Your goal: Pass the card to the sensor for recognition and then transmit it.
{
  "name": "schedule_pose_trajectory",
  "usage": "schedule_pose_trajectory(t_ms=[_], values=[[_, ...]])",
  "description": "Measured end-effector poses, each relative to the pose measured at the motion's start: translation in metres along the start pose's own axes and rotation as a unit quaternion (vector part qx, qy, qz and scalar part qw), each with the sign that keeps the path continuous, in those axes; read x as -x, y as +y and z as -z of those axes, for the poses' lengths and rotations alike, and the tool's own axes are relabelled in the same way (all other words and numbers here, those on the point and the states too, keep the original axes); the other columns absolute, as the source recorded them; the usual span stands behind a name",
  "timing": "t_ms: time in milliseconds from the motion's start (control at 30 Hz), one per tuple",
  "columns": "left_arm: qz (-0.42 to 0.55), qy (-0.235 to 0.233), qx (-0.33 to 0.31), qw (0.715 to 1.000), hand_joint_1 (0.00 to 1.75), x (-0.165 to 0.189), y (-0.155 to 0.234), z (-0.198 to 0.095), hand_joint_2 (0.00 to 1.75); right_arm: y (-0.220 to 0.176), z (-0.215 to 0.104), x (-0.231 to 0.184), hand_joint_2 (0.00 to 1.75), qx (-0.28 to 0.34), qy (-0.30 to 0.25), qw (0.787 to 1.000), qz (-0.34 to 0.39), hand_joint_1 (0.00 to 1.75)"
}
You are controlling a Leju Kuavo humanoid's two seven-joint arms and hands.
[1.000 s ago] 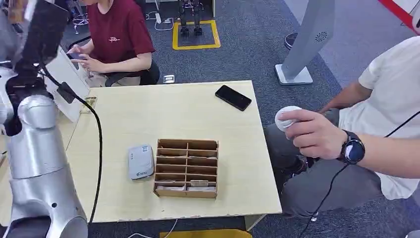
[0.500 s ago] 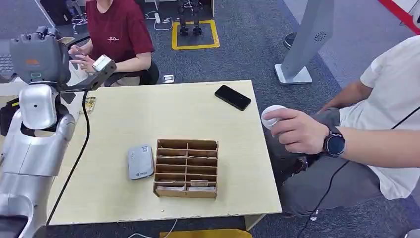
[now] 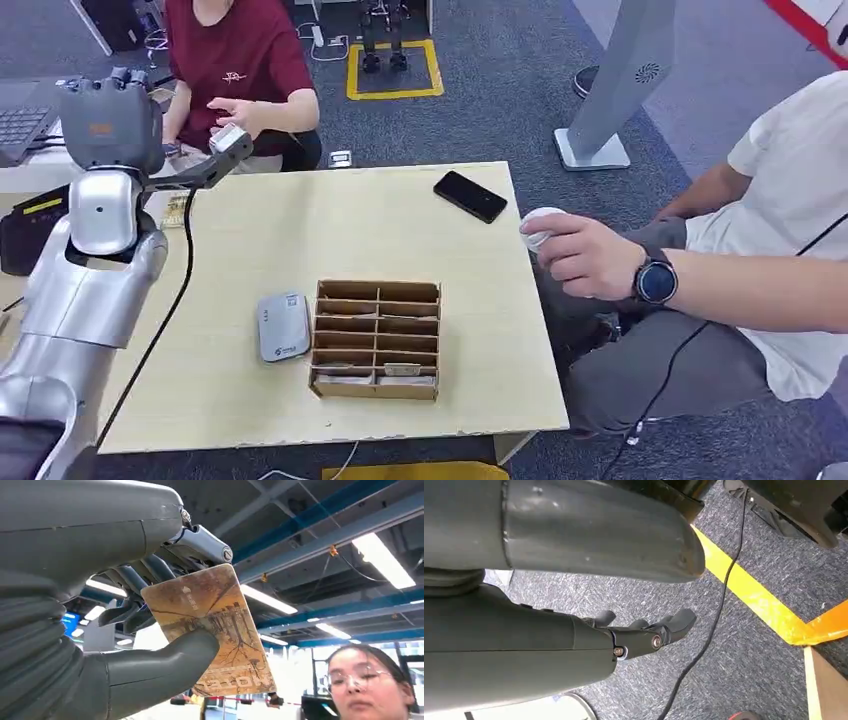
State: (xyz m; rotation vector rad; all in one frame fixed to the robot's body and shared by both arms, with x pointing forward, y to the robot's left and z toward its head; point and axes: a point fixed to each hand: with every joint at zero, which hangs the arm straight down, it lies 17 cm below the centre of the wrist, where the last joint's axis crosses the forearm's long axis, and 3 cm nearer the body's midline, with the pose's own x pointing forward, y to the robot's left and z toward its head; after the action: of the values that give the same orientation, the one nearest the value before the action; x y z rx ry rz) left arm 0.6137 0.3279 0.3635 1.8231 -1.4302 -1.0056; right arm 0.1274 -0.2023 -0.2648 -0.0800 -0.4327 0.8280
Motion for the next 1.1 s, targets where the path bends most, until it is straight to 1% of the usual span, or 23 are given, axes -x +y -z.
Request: schedule_pose_trajectory(t_ms=[467,500,733,1000,1100], values=[[-0.018,-0.015,0.019,1.0,1.75,-0.025,-0.012,-0.007,1.75,0.009,-0.003,0.007,0.0,-0.005,0.004,1.0,0.001,0.0],[-0.018,-0.016,0.02,1.0,0.0,-0.026,-0.013,-0.007,1.75,0.009,-0.003,0.007,0.0,-0.006,0.004,1.0,0.001,0.0],[-0.028,-0.032,0.023,0.999,0.0,-0.039,-0.013,-0.008,1.75,0.009,-0.003,0.007,0.0,-0.006,0.004,1.0,0.001,0.0],[-0.038,-0.033,0.028,0.998,0.0,-0.042,-0.013,-0.008,1.75,0.011,-0.003,0.009,0.0,-0.007,0.007,1.0,0.001,0.0],[-0.054,-0.055,0.032,0.997,0.0,-0.046,-0.014,-0.008,1.75,0.01,-0.003,0.009,0.0,-0.004,0.004,1.0,0.003,0.0]])
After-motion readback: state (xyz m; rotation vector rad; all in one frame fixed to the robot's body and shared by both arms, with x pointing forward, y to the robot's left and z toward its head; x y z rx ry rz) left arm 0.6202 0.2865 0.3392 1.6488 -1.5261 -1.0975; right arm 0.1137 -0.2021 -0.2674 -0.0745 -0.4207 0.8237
